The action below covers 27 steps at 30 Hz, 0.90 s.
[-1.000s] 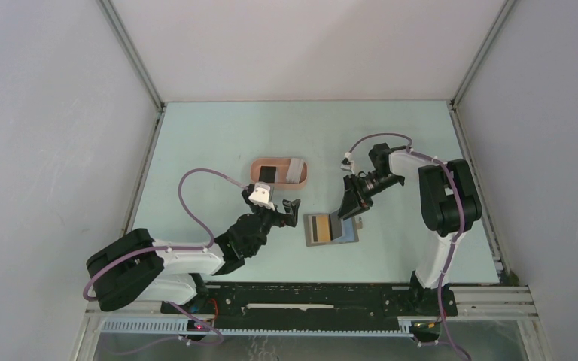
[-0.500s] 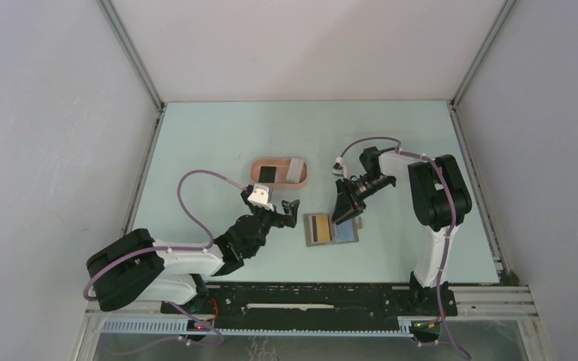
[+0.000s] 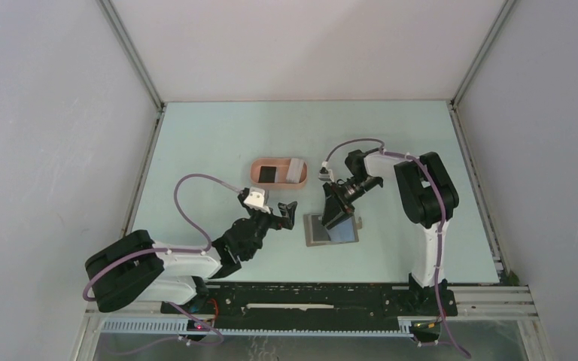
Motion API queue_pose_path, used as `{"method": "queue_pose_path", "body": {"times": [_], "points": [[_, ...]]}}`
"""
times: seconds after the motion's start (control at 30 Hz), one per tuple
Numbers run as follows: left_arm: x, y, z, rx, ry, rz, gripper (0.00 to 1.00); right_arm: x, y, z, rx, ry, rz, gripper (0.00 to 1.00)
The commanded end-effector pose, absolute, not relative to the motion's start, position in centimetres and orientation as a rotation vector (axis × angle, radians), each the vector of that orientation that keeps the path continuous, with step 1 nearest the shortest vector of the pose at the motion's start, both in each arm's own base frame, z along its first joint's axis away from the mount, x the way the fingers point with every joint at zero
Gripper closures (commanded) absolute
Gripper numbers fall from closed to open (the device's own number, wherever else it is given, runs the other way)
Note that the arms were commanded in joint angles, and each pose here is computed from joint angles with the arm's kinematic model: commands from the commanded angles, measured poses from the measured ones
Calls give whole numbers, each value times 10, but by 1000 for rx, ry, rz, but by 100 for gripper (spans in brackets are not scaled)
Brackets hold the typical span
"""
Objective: Put the credit cards into the card holder
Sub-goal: Turn over the card slot in the card holder.
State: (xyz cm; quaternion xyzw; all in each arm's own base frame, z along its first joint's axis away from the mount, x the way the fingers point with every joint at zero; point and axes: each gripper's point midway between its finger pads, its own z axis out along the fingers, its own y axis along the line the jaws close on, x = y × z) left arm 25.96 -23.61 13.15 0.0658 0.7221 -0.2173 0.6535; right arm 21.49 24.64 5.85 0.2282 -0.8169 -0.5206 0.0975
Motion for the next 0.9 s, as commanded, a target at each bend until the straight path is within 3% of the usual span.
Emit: {"method": "queue_pose_path", "body": {"times": [0.0,0.1,0.3,0.63,0.87], "points": [[260,-230,142,93,1597,-515,0,213,259,74,780,-2370,-1612,35],[260,-230,142,93,1596,-516,0,215,257,69,805,-2411,-1552,35],[259,-229,142,91,1593,-518,0,234,240,57,828,-2595,-1388,48],[259,-228,142,89,1592,-520,0,262,193,54,1017,-2958,-947,50],[258,-228,142,90,1589,-523,0,272,192,93,1310,-3117,-894,53]]}}
